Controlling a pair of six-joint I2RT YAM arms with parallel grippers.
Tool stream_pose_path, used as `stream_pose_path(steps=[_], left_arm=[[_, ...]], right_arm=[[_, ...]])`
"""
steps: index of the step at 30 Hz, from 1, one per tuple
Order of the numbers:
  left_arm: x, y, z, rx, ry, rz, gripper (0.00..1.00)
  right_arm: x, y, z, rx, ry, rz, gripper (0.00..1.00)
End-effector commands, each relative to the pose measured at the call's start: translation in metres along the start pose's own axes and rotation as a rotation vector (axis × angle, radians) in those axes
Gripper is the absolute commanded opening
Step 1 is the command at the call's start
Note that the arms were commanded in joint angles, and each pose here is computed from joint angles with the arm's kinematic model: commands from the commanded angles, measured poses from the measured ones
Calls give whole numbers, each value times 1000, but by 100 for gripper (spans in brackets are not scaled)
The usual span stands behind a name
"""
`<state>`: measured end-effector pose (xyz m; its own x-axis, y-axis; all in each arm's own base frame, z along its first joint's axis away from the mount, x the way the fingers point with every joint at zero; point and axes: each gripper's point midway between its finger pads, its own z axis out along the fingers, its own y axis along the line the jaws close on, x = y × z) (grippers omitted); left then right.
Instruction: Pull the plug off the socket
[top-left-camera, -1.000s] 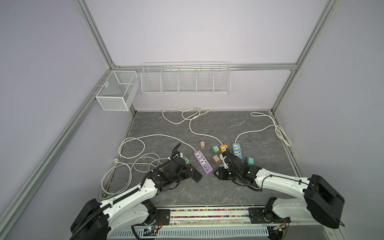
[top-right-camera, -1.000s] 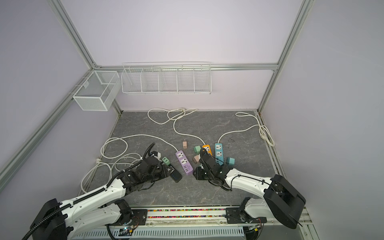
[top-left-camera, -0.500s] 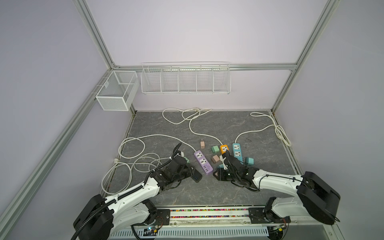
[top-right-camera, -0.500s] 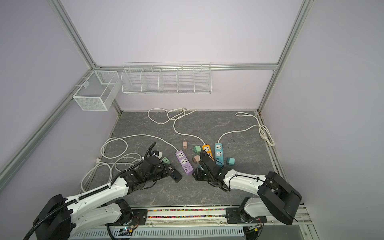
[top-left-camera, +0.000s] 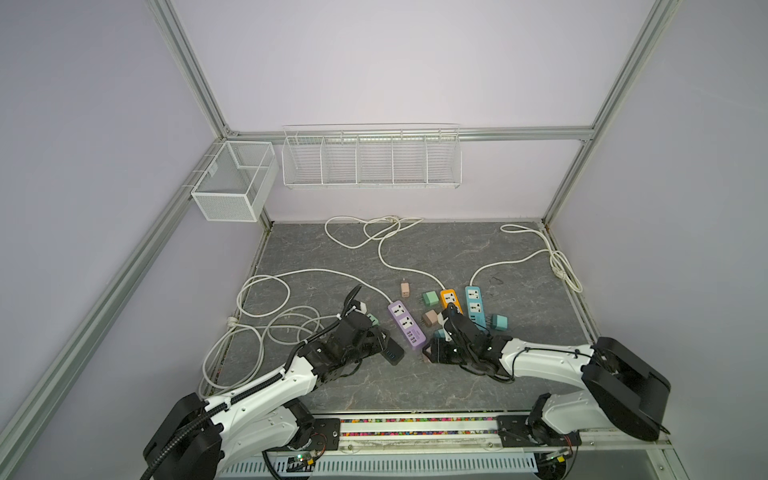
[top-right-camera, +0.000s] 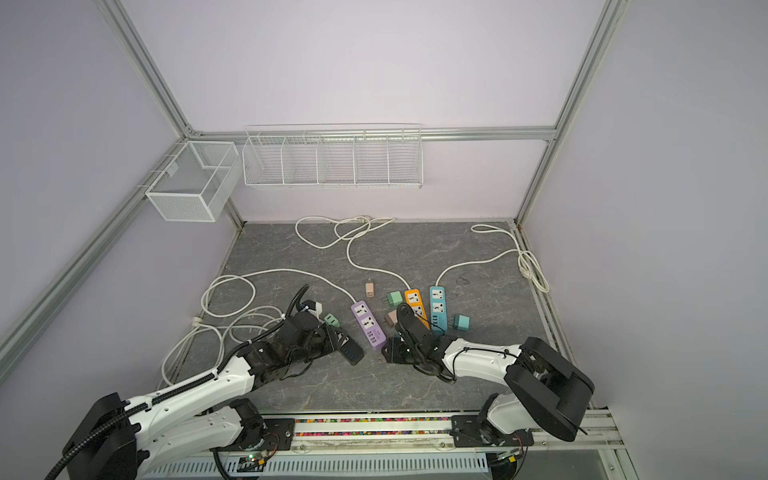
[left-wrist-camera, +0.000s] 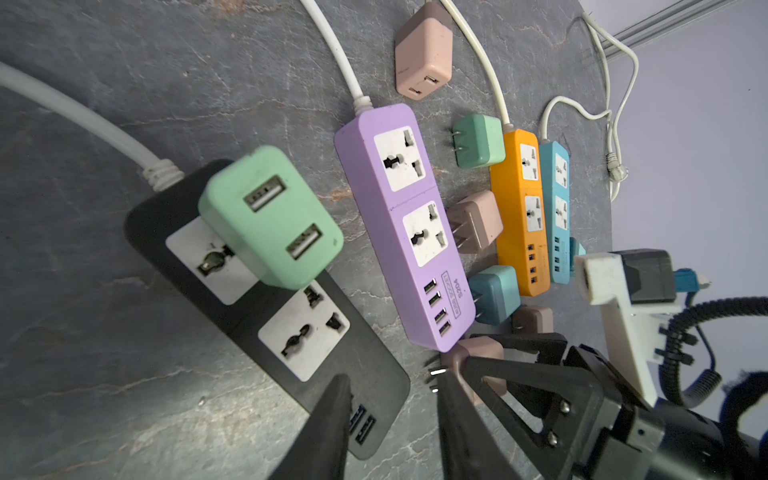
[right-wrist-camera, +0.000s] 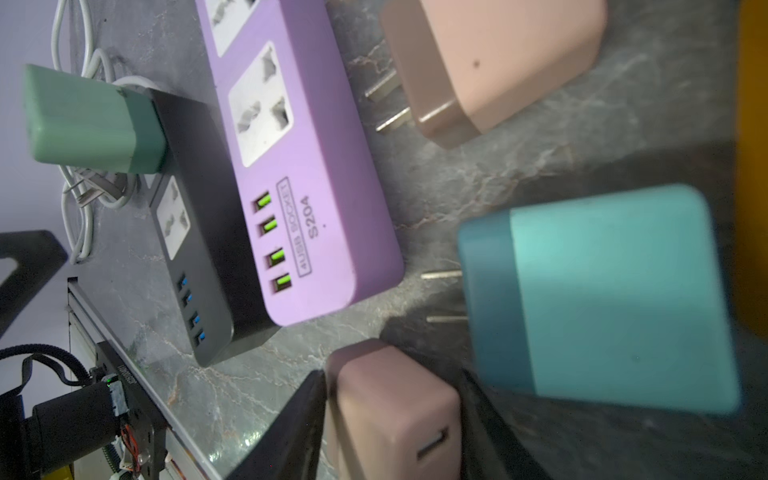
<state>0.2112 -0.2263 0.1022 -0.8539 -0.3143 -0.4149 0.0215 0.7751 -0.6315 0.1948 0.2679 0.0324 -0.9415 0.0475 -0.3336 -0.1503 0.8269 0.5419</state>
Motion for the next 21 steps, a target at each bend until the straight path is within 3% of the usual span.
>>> stream_pose_path(steps=[1, 10, 21], left_arm=[[1, 7, -2, -29, -10, -2, 37], [-8, 11, -13, -54, -56, 22, 37], [-25, 33, -37, -100, -141, 4, 40]], right_arm=[[0, -4, -7, 38, -7, -8, 57], [-13, 3, -26, 81, -37, -90, 66], [-33, 55, -40, 141, -67, -397, 72]])
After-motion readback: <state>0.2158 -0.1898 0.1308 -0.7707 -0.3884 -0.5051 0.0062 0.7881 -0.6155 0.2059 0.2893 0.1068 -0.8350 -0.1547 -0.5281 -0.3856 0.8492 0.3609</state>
